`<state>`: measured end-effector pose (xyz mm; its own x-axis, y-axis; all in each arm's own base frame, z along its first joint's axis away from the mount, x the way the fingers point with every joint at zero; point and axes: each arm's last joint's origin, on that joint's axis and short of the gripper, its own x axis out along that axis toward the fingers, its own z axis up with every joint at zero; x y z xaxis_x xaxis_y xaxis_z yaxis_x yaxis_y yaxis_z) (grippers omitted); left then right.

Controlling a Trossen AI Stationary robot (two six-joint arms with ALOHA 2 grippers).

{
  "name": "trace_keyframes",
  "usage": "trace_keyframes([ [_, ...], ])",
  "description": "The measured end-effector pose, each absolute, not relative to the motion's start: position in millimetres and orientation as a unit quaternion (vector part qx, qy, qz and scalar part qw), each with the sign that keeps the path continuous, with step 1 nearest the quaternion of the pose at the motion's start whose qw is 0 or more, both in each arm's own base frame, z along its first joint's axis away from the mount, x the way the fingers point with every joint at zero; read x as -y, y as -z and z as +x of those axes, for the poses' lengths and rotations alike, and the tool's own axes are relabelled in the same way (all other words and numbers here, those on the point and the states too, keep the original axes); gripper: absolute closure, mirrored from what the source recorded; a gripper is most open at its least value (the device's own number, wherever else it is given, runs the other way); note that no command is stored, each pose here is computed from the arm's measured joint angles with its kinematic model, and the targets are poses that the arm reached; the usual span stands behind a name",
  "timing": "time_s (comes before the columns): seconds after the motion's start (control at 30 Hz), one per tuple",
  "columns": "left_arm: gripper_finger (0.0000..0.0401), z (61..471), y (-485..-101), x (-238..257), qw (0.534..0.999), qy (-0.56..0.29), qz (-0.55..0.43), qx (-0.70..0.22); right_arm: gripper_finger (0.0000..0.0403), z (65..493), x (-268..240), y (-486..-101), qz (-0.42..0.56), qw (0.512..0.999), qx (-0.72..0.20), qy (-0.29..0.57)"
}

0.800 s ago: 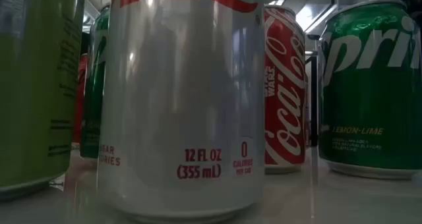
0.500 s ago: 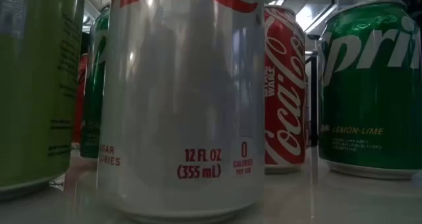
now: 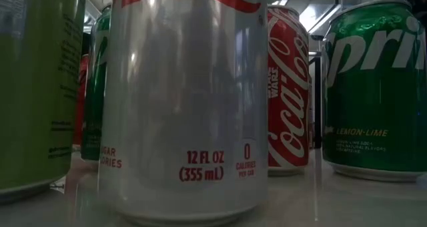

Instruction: Place canned beverage on shelf

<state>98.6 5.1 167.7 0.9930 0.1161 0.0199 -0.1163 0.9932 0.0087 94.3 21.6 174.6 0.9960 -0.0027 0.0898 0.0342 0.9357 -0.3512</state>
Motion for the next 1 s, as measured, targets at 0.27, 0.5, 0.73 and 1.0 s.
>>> trace_keyframes([
  [0.27, 0.0401, 98.6, -167.7, -5.1, 0.998, -0.058, 0.005, 0.009, 0.0015, 94.3, -21.6, -174.6, -0.179, 0.983, 0.044, 0.009],
  [0.5, 0.0401, 98.6, -167.6, -5.1, 0.998, -0.058, 0.005, 0.01, 0.0015, 94.3, -21.6, -174.6, -0.179, 0.983, 0.044, 0.009],
  [0.73, 0.0401, 98.6, -167.7, -5.1, 0.998, -0.058, 0.005, 0.01, 0.0015, 94.2, -20.0, -175.0, -0.196, 0.979, 0.04, 0.038],
  [1.0, 0.0401, 98.6, -167.6, -5.1, 0.998, -0.058, 0.004, 0.01, 0.0015, 94.1, -19.5, -175.6, -0.175, 0.983, 0.041, 0.046],
])
